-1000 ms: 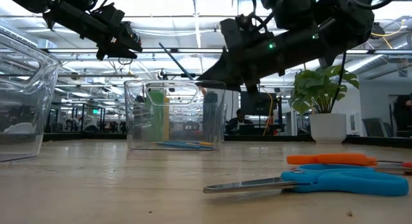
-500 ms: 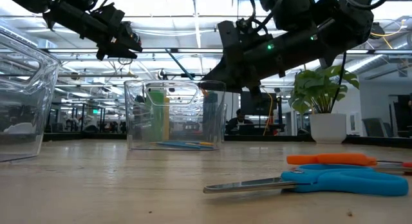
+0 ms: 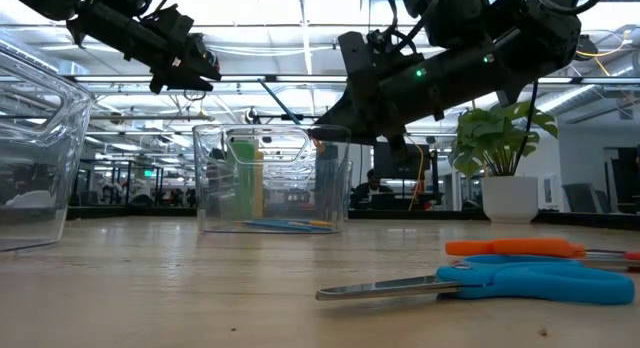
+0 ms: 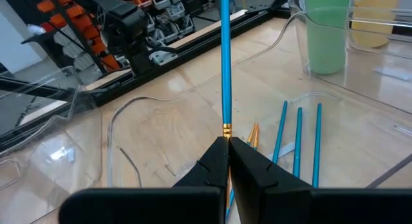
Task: Pick & Place Paint Supplies
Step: Put the blue paintbrush into the middle transparent bin, then put the green scissors into the bottom transparent bin
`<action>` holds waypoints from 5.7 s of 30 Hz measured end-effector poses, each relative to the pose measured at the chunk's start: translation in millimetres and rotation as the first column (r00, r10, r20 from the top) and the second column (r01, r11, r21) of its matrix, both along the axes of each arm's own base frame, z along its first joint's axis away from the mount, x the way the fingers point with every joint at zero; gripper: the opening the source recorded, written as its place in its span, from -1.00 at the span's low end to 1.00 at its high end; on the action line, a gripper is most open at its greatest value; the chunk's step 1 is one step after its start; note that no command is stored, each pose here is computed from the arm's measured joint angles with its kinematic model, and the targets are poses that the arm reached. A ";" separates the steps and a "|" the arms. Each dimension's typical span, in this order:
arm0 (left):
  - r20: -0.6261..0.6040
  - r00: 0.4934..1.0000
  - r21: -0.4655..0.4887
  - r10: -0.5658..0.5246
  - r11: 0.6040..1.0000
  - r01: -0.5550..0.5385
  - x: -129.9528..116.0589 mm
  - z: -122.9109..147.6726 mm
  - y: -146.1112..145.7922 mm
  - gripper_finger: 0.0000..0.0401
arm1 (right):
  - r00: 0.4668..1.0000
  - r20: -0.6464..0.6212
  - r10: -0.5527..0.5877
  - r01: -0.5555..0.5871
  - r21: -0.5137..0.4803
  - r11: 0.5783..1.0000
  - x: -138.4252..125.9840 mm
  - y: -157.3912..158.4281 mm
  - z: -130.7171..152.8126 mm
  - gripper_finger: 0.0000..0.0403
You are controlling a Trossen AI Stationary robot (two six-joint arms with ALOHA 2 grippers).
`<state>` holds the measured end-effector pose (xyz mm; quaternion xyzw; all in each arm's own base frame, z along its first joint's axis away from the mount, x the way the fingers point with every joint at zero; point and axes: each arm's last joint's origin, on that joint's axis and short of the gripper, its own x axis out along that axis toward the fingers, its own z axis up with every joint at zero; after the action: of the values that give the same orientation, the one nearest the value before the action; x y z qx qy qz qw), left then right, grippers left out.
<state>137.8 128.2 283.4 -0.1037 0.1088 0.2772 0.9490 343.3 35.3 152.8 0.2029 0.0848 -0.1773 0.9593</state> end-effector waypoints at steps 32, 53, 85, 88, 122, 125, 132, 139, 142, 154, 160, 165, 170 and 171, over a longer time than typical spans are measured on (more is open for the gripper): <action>0.000 1.000 0.000 0.000 1.000 0.000 0.1 0.0 0.0 0.07 | 0.995 -0.036 0.090 -0.096 -0.215 0.972 -2.6 6.1 12.5 -0.44; 0.000 1.000 0.000 0.000 1.000 0.000 0.0 0.1 0.0 0.07 | 0.604 -0.691 0.397 -0.638 -0.121 0.761 -163.0 77.4 75.6 -0.31; 0.000 1.000 0.000 0.000 1.000 0.000 0.0 0.1 0.0 0.07 | 0.376 -0.840 0.391 -0.253 0.313 0.916 -260.2 75.3 -40.1 -0.42; 0.000 1.000 0.000 0.000 1.000 0.000 0.0 0.1 0.0 0.07 | 0.387 -0.848 0.361 -0.194 0.308 0.931 -264.1 69.5 -47.6 -0.58; 0.001 1.000 0.000 -0.001 1.000 0.001 0.1 0.2 0.0 0.07 | 0.699 -0.319 0.640 -0.632 0.143 0.761 -181.3 93.3 22.3 -1.00; 0.000 1.000 0.000 0.000 1.000 0.000 0.0 0.1 -0.1 0.07 | 0.714 -0.234 0.659 -0.670 0.042 0.741 -172.3 91.9 32.4 -1.00; 0.000 1.000 0.000 0.000 1.000 0.000 0.1 0.1 0.0 0.07 | 0.747 -0.094 0.659 -0.663 -0.194 0.724 -156.5 72.7 41.6 -1.00; 0.064 0.998 -0.057 0.016 0.998 -0.012 0.6 2.5 0.2 0.07 | 0.742 0.077 0.666 -0.623 -0.288 0.727 -145.0 37.8 44.8 -1.00; 0.237 0.969 -0.217 0.075 0.976 -0.022 4.3 7.9 -0.4 0.07 | 0.732 0.129 0.669 -0.601 -0.340 0.723 -140.8 31.0 49.3 -1.00; 0.380 0.920 -0.285 -0.095 0.934 0.214 79.6 -3.8 -37.1 0.07 | 0.743 0.189 0.642 -0.535 -0.408 0.740 -124.2 21.0 42.9 -1.00; 0.431 0.820 -0.008 -0.377 0.907 0.421 126.2 -11.7 -90.8 0.07 | 0.771 0.212 0.600 -0.514 -0.349 0.784 -117.2 13.1 36.0 -1.00; 0.371 0.760 0.166 -0.533 0.844 0.511 140.3 -20.7 -119.2 0.07 | 0.834 0.218 0.506 -0.432 -0.311 0.847 -112.2 7.0 29.6 -1.00; 0.380 0.721 0.217 -0.579 0.814 0.539 145.9 -24.4 -134.6 0.07 | 0.960 0.199 0.198 -0.130 -0.312 0.941 -109.4 -2.3 25.8 -1.00; 0.388 0.715 0.224 -0.581 0.813 0.538 146.2 -24.0 -136.1 0.07 | 0.973 0.185 0.139 -0.072 -0.330 0.941 -108.8 -3.9 25.3 -1.00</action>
<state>284.0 -7.9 259.4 -0.0805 -0.0952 -0.0488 0.9910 234.6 31.4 178.1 0.0565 -0.0342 -0.1150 0.9912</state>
